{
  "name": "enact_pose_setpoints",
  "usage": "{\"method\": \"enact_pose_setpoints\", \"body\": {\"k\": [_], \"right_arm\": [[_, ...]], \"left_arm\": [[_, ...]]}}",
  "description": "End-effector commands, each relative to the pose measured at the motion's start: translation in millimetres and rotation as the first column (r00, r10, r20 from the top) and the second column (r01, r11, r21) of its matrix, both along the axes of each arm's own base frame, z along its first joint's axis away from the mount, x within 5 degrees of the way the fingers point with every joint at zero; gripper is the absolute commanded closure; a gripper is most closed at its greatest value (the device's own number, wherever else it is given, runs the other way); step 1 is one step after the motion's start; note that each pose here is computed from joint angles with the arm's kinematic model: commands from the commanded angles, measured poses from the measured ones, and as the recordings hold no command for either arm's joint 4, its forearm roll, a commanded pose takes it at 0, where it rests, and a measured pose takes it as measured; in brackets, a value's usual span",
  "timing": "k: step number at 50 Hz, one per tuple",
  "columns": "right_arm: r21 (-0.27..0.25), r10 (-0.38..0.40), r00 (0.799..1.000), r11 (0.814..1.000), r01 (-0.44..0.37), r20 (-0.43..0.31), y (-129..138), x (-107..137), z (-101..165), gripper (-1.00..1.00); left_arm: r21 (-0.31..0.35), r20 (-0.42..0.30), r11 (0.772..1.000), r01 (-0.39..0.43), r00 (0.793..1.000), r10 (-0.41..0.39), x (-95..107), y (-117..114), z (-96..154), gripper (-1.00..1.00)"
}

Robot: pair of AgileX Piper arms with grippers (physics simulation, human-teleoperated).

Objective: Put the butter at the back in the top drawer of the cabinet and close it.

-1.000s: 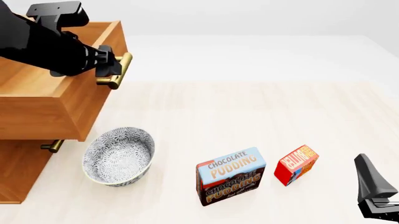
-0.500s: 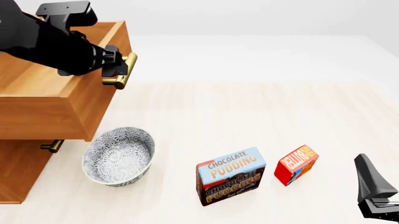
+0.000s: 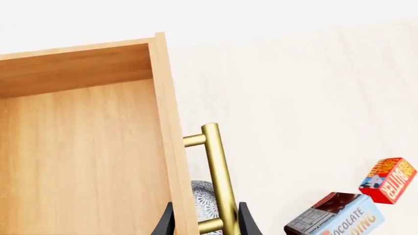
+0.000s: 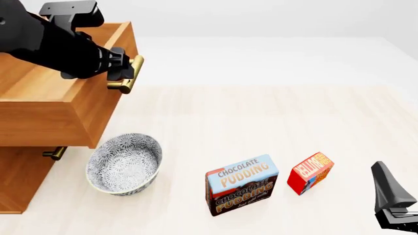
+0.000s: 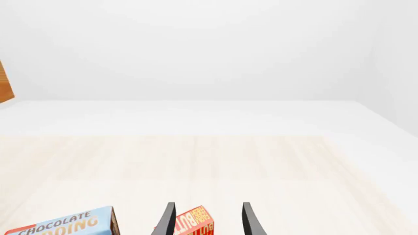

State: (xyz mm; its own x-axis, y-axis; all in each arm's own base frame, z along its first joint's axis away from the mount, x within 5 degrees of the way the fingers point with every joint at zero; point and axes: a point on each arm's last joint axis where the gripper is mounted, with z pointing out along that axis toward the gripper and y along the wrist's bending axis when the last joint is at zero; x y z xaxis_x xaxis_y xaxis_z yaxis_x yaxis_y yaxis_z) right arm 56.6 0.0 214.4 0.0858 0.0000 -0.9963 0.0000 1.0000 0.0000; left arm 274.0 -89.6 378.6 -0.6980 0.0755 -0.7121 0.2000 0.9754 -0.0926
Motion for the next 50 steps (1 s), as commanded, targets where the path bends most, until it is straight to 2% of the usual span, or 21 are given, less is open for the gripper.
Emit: {"method": "enact_pose_setpoints", "body": {"k": [1,15,21,50], "right_arm": [[0.0,0.0,1.0,1.0,0.0,0.0,0.0,0.0,0.0,-1.0],[0.0,0.0,1.0,1.0,0.0,0.0,0.0,0.0,0.0,-1.0],[0.0,0.0,1.0,1.0,0.0,0.0,0.0,0.0,0.0,-1.0],[0.0,0.0,1.0,1.0,0.0,0.0,0.0,0.0,0.0,-1.0]], "left_arm": [[0.028,-0.115,0.996,0.09,0.99,-0.086,2.0,-23.2,-32.9,-1.0],[0.041,-0.094,0.995,0.086,0.992,-0.082,-1.2,-13.9,-20.5,-1.0],[0.043,-0.073,0.996,0.082,0.994,-0.079,-3.7,-9.3,-6.1,-1.0],[0.075,-0.008,0.993,0.09,0.996,-0.09,-33.2,11.7,31.5,-1.0]]}}
